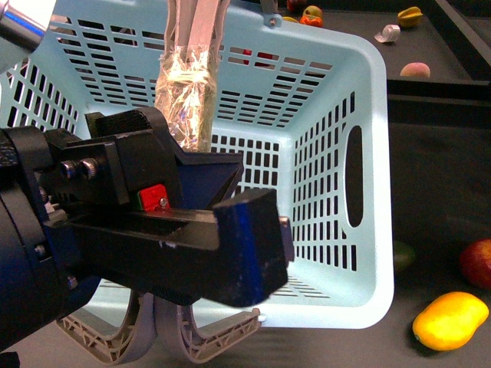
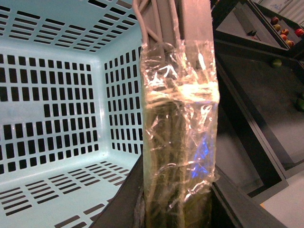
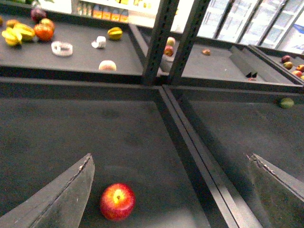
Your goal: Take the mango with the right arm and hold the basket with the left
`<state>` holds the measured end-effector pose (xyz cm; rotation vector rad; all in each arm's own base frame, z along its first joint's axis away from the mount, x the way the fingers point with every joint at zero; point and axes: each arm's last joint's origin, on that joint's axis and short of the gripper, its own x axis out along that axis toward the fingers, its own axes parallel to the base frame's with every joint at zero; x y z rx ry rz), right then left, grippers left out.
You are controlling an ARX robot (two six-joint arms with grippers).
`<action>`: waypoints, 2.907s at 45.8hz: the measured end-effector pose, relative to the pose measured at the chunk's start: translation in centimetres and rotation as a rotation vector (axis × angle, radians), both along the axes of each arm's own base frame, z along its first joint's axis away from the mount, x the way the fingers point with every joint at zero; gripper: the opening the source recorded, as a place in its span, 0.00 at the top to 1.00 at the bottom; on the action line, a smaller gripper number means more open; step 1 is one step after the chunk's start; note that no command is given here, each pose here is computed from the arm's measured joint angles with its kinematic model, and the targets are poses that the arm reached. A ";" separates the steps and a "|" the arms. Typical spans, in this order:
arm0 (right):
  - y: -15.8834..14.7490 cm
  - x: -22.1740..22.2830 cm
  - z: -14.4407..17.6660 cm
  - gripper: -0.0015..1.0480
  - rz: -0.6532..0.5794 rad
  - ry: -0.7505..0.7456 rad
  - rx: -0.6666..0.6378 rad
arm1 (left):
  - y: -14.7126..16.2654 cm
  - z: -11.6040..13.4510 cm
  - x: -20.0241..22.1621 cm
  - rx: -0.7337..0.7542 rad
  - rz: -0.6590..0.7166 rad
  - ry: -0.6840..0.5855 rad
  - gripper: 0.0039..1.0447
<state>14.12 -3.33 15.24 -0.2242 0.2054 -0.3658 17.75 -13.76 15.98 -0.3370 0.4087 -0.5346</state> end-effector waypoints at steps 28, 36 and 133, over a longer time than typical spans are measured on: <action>-3.9 8.9 -13.9 0.08 0.631 0.859 -0.310 | 0.0 0.0 0.0 0.001 0.000 0.000 0.78; -4.0 9.9 -17.0 0.08 0.788 0.966 -0.388 | 0.0 0.0 0.0 -0.001 -0.002 0.001 0.78; 2.4 16.5 -7.5 0.42 0.842 0.413 0.124 | 0.0 0.0 0.0 0.001 0.000 0.000 0.79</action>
